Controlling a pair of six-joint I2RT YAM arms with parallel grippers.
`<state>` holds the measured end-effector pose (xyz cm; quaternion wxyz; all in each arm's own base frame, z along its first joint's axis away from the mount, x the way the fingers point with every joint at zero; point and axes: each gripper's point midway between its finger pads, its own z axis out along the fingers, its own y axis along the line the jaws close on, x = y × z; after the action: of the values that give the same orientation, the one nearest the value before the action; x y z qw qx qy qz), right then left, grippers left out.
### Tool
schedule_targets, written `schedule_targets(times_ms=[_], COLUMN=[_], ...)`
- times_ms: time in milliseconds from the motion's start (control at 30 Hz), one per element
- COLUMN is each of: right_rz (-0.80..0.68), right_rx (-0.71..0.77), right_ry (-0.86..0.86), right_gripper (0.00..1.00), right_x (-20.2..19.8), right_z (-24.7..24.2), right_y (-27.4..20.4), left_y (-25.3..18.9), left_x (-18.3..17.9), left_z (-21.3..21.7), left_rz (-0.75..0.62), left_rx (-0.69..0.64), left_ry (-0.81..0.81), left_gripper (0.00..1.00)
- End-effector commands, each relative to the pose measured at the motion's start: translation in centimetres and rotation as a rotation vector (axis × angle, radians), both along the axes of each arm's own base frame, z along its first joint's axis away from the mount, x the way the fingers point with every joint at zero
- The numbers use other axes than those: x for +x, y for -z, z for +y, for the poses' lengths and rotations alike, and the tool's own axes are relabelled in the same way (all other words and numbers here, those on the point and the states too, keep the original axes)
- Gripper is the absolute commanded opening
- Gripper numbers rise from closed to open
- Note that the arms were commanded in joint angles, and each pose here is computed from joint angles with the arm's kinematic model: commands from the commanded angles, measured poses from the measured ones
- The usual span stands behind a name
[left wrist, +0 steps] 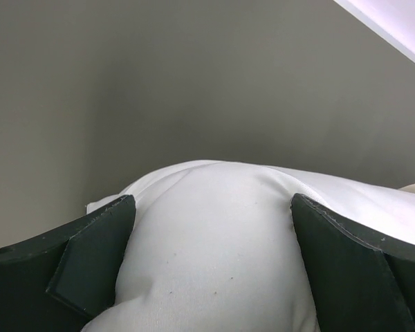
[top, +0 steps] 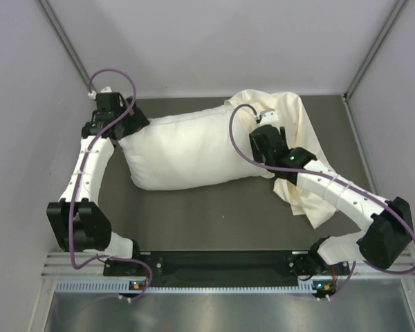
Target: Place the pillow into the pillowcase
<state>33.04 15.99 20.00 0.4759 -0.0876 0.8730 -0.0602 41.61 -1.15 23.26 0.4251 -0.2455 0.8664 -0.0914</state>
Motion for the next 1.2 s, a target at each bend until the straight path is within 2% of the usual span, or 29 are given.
schedule_targets(times_ms=[0, 67, 300, 500, 733, 800, 833, 867, 1000, 1033, 1133, 1167], right_rz=[-0.083, -0.095, -0.095, -0.136, -0.159, -0.153, -0.128, -0.114, -0.053, 0.009, 0.091, 0.097], right_rx=[0.035, 0.029, -0.049, -0.126, -0.164, -0.166, -0.147, -0.14, 0.016, 0.136, 0.318, 0.328], right_ry=[-0.019, -0.035, 0.024, 0.158, 0.219, 0.213, 0.165, 0.117, -0.197, -0.369, -0.642, -0.667], right_gripper=[0.63, 0.69, 0.63, 0.4, 0.33, 0.18, 0.04, 0.0, 0.0, 0.0, 0.0, 0.0], right_x=[0.1, -0.6, 0.0, 0.4, 0.3, 0.6, 0.6, 0.6, -1.7, -3.4, -7.4, -7.5], right_z=[1.6, 2.2, 1.3, -1.0, -2.3, -2.0, -0.9, 0.0, 7.0, 10.4, 16.7, 17.3], right_y=[-2.1, -2.0, -0.8, -1.5, -1.5, -1.6, -1.1, -1.1, -1.1, -1.1, -3.4, -4.0], left_y=[-0.4, -0.3, -0.1, -0.3, -0.4, -0.3, -0.4, -0.5, -0.2, -0.1, -0.4, -0.4], left_x=[-1.3, -1.3, -1.8, -2.0, -1.9, -2.0, -2.0, -2.1, -2.3, -2.3, -2.0, -2.1], left_z=[-1.2, -1.2, -1.6, -1.4, -1.7, -1.8, -1.8, -1.8, -1.9, -1.9, -2.5, -2.7], left_rz=[0.026, 0.034, 0.043, 0.042, 0.038, 0.04, 0.038, 0.034, 0.037, 0.038, 0.034, 0.036], left_rx=[-0.031, -0.028, -0.041, -0.027, -0.04, -0.045, -0.045, -0.046, -0.048, -0.052, -0.087, -0.093], left_ry=[0.041, 0.044, 0.069, 0.062, 0.074, 0.077, 0.077, 0.079, 0.081, 0.083, 0.094, 0.101], left_gripper=[0.99, 0.99, 0.99, 0.99, 0.99, 0.99, 0.99, 0.99, 0.99, 0.99, 0.99, 0.99])
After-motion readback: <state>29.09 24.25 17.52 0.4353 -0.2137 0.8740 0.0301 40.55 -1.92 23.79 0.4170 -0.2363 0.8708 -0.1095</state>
